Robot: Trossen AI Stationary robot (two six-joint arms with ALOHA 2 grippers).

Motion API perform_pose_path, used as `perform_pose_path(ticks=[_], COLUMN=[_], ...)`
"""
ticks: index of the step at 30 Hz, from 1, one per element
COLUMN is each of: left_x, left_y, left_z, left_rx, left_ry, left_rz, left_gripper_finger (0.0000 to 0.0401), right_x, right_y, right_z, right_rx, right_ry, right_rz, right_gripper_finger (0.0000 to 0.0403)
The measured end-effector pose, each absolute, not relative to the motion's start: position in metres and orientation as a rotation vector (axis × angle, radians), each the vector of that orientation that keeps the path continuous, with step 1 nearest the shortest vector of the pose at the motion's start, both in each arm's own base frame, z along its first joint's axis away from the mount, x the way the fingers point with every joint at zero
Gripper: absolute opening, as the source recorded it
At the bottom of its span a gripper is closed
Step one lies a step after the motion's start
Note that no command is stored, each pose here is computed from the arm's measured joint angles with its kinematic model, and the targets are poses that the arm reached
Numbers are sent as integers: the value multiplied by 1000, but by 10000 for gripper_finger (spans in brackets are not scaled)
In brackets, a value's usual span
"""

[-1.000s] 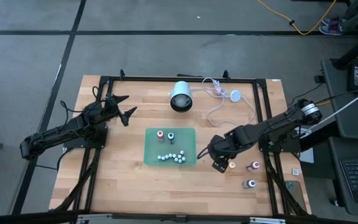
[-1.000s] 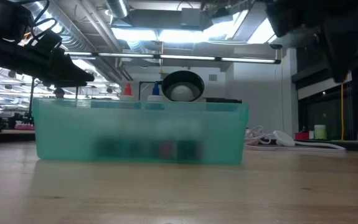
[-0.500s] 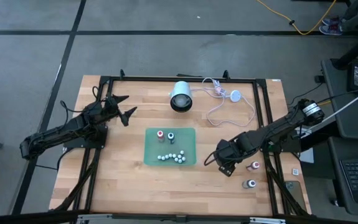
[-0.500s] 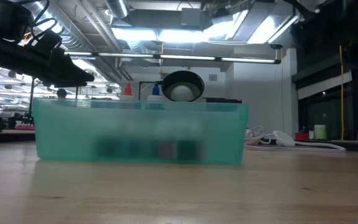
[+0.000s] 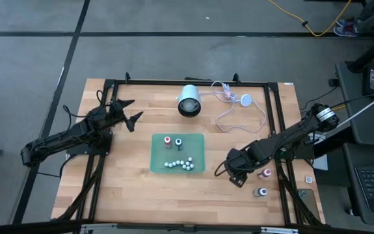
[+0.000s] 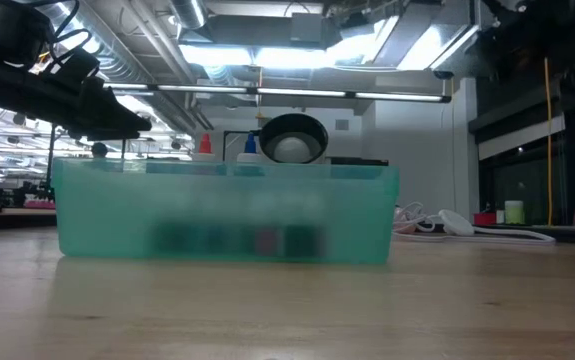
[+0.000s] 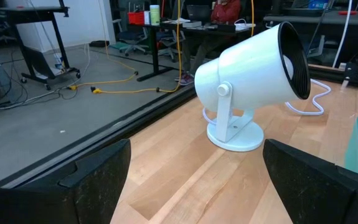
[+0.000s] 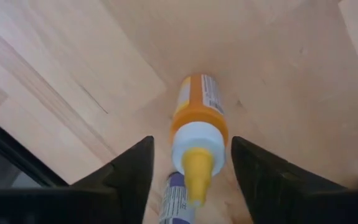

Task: Pick & Place food coloring
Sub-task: Put the large yellow food coloring bottle into the bin

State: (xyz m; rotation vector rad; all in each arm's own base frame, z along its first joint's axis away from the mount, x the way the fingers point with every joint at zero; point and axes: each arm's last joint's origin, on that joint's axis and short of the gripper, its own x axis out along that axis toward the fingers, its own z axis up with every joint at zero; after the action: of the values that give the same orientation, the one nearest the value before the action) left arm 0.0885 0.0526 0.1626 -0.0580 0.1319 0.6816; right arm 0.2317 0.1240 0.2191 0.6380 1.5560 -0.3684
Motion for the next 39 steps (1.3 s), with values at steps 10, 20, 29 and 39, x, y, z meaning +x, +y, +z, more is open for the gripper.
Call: perform_pose_path(ticks=[10, 20, 29, 39], left_x=[88, 88, 88, 88], left_y=[53, 53, 53, 53], left_z=[163, 163, 162, 162], left_rx=[-58, -58, -58, -58], left_ry=[132, 132, 132, 132], left_rz=[682, 681, 682, 682], left_gripper_finger=[361, 361, 361, 361], right_x=[232, 239, 276, 326], right_y=[124, 115, 97, 74], right_z=[219, 235, 262, 294], right_rx=[642, 595, 479, 337], right_ry=[1564, 1559, 1596, 1606], right_rz=[-363, -332, -268, -232], right_gripper_finger=[113, 112, 112, 114])
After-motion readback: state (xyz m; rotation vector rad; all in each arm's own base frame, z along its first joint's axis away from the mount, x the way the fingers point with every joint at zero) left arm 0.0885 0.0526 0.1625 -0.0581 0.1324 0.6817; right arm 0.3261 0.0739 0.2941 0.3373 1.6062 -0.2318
